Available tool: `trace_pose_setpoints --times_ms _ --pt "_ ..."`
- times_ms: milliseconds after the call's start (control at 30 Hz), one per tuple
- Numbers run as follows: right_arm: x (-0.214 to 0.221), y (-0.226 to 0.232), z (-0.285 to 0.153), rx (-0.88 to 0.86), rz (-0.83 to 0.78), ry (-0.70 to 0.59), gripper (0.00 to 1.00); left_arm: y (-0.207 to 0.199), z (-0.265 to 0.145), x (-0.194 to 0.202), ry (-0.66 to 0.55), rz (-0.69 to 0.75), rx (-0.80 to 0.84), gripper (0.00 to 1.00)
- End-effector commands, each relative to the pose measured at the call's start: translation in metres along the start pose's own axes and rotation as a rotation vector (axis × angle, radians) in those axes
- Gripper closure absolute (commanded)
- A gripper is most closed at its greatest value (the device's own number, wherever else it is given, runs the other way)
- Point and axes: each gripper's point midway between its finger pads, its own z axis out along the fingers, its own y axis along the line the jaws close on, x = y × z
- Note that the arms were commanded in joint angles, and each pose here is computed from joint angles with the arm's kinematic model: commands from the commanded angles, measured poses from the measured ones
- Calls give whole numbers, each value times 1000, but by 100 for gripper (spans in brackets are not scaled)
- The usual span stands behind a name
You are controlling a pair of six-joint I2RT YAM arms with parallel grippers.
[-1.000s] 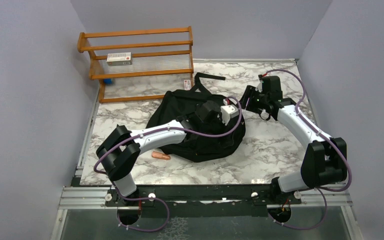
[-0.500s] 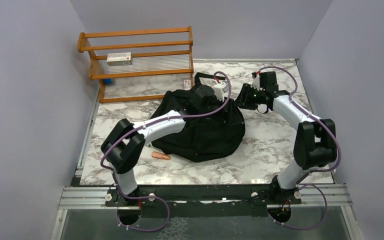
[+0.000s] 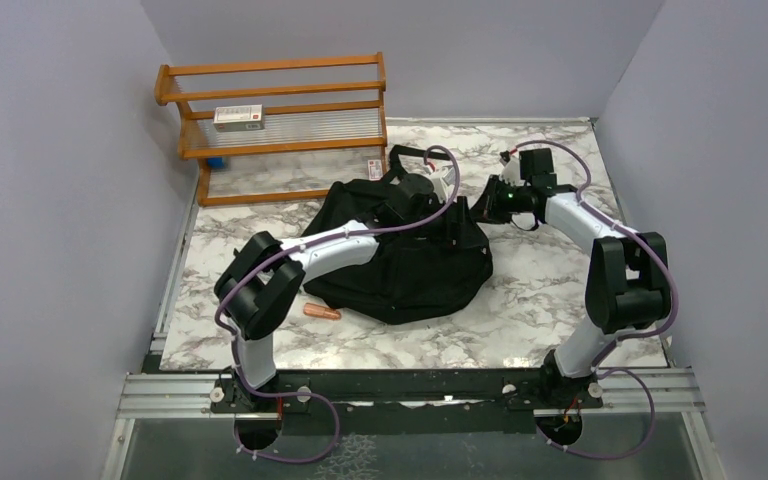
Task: Pack the student bag
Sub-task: Zip the student bag at the center of the board.
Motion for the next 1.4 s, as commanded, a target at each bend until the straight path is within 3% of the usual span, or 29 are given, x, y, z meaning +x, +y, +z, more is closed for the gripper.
trace_pose_setpoints --times_ms 0,267,1133,1367 --pt "7 13 -7 -74 33 5 99 -6 12 -12 -41 -57 9 33" --pt "9 22 -12 -109 67 -18 100 9 12 1 -23 -84 -65 38" --pt "10 32 -17 -153 99 -26 99 37 34 19 -63 -131 -123 41" --pt "11 33 -18 -157 97 -25 100 39 44 17 -76 -135 -119 50"
